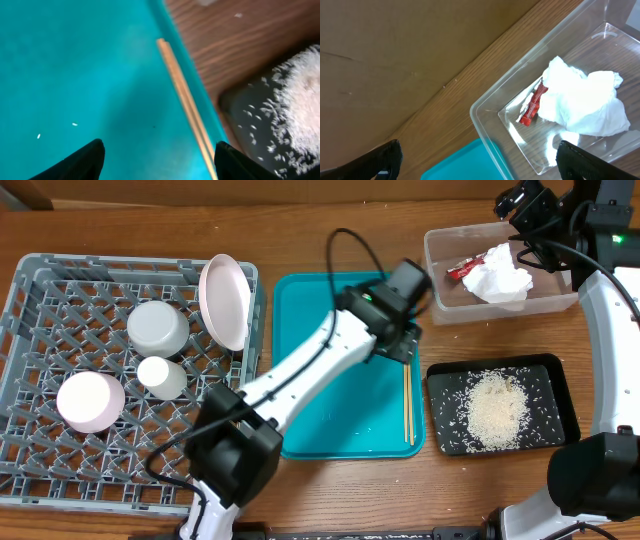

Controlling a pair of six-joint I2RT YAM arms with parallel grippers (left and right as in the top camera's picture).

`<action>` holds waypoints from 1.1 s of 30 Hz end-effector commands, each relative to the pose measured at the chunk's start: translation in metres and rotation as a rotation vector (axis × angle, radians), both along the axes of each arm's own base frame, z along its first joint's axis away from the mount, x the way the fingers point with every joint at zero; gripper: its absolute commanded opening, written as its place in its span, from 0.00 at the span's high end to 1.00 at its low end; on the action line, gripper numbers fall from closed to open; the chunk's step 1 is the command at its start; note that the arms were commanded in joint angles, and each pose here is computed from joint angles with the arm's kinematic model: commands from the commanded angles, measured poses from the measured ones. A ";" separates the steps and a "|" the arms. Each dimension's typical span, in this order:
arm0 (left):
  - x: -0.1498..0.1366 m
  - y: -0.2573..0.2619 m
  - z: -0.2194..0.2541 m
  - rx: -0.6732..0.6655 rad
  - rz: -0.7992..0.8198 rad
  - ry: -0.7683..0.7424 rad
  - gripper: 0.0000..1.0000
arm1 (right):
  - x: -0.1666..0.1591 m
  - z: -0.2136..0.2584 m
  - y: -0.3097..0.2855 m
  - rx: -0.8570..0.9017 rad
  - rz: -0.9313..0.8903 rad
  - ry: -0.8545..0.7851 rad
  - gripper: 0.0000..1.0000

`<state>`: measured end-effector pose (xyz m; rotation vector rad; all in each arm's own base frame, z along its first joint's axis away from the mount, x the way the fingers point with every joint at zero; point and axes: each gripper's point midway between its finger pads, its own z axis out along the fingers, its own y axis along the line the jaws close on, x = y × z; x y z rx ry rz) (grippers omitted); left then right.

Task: Sort waste into correct bins and load items into the dishwasher
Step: 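Release the plate, retract right gripper, reach left gripper to chopsticks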

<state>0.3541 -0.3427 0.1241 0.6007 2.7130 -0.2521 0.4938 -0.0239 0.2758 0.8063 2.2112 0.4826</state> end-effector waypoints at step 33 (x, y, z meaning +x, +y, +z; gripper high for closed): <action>0.014 -0.029 -0.085 0.151 0.112 -0.035 0.60 | 0.001 0.009 -0.001 -0.017 0.003 -0.024 0.00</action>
